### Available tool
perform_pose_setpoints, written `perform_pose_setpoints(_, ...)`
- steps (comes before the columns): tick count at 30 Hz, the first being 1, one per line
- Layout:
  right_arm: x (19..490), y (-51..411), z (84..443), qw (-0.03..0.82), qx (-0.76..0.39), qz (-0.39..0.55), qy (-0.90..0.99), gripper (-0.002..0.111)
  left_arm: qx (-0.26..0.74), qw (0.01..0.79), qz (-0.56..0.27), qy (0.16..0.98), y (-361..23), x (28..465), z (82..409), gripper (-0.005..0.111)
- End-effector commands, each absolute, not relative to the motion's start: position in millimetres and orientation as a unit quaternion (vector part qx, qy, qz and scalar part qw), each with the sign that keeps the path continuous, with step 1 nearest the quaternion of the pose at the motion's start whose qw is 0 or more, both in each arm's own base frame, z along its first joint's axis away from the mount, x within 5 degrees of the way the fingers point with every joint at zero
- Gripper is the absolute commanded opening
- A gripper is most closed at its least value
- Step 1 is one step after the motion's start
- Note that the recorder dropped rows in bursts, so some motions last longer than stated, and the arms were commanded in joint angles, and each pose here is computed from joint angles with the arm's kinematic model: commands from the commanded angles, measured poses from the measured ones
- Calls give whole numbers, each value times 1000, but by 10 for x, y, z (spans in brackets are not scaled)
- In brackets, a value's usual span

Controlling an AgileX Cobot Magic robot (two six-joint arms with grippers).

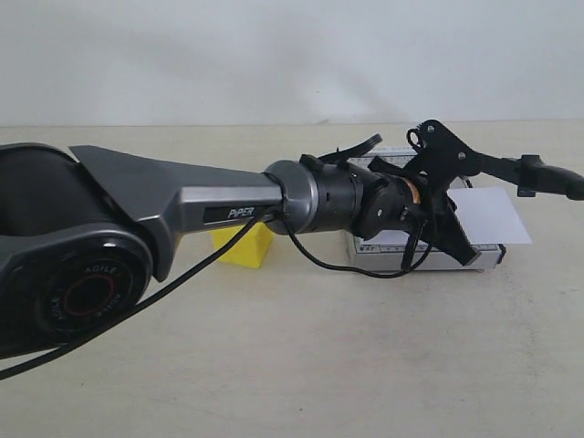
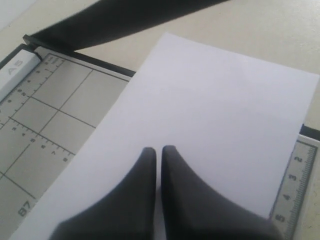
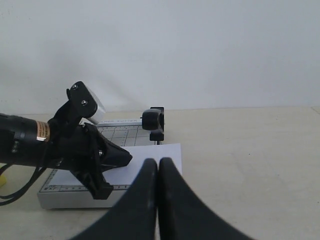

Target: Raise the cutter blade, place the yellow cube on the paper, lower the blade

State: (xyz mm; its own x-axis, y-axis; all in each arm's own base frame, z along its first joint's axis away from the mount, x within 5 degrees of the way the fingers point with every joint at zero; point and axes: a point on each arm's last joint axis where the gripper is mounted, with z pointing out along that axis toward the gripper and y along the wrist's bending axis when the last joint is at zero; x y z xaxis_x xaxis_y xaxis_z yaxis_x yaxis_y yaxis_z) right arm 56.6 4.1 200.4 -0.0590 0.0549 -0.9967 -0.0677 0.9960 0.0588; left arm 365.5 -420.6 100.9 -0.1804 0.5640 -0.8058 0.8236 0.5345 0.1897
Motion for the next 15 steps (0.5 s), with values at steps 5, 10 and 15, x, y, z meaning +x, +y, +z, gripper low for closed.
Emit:
perform_pose_setpoints(5,563,40,2015,691,-4,44,721,0,465,448,-144,750,-4220,3634,1009,5)
perform_pose_setpoints(10,563,40,2015,691,-4,44,721,0,464,448,-145,750,-4220,3634,1021,7)
perform_pose_setpoints(15,563,40,2015,691,-4,44,721,0,463,451,-146,749,-4221,3635,1056,32)
